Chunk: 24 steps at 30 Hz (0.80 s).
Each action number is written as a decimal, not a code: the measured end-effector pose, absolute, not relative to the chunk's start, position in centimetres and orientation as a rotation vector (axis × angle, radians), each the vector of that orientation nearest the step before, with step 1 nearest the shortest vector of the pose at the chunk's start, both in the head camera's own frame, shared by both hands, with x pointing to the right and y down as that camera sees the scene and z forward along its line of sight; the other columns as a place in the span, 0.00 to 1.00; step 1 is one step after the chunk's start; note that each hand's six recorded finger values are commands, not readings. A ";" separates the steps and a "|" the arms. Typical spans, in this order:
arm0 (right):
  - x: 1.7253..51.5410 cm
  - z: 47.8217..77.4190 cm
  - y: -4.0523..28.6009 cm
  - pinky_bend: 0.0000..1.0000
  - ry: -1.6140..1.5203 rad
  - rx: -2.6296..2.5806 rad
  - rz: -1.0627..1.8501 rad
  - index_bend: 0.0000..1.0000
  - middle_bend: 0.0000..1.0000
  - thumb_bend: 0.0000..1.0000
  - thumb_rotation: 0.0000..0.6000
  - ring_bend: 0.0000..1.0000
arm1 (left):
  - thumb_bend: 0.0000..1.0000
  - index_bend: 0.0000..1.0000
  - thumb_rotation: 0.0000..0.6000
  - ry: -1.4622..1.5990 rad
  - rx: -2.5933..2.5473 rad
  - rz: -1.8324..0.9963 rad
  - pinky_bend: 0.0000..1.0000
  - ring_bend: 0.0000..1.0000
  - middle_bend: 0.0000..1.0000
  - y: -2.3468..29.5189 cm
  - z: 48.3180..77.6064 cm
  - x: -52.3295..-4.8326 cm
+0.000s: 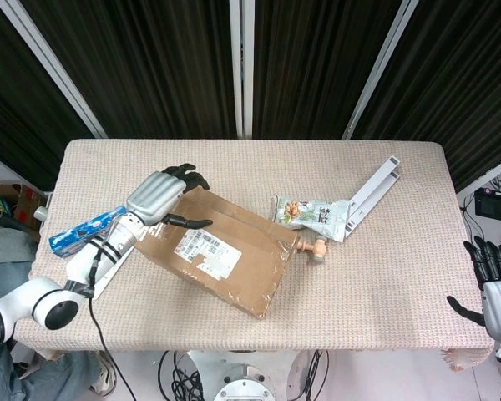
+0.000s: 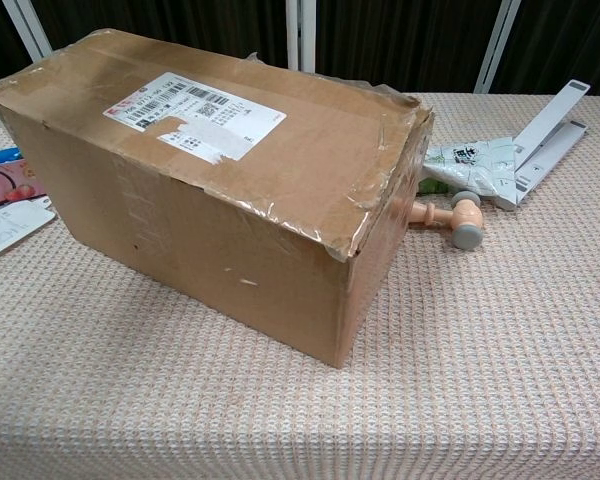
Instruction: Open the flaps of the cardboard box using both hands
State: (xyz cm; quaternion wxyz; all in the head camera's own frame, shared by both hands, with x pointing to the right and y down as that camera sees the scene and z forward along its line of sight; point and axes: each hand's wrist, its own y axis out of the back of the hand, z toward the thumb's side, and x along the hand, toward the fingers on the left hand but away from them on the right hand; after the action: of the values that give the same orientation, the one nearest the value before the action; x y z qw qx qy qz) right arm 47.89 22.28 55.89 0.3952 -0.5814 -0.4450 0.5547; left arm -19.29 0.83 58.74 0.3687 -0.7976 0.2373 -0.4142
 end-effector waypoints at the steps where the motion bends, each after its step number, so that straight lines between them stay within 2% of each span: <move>1: 47.9 55.9 22.3 0.00 -1.131 -1.473 1.406 0.00 0.00 0.03 1.00 0.00 | 0.00 0.31 0.14 0.593 -2.042 -1.074 0.20 0.10 0.24 0.9 59.0 -19.2; 7: 48.1 55.8 22.2 0.00 -1.138 -1.473 1.402 0.00 0.00 0.03 1.00 0.00 | 0.00 0.33 0.13 0.526 -2.029 -1.131 0.20 0.10 0.25 1.4 60.7 -19.1; 12: 48.3 55.7 22.3 0.00 -1.147 -1.469 1.402 0.00 0.00 0.03 1.00 0.00 | 0.00 0.37 0.09 0.484 -2.016 -1.163 0.20 0.10 0.31 1.6 61.1 -19.2; 18: 48.3 55.7 22.2 0.00 -1.157 -1.469 1.400 0.00 0.00 0.03 1.00 0.00 | 0.00 0.44 0.08 0.479 -2.008 -1.156 0.19 0.10 0.43 1.6 60.5 -19.1; 24: 48.1 55.7 22.1 0.00 -1.161 -1.470 1.392 0.00 0.00 0.03 1.00 0.00 | 0.00 0.48 0.07 0.484 -2.008 -1.142 0.19 0.11 0.48 1.6 59.5 -19.1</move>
State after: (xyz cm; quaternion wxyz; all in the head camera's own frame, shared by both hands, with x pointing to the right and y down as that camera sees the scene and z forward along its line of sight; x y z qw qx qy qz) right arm 48.15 22.08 55.66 0.3927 -0.5793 -0.4574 0.5486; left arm -19.06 1.56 59.51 0.3809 -0.7866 0.1896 -0.4474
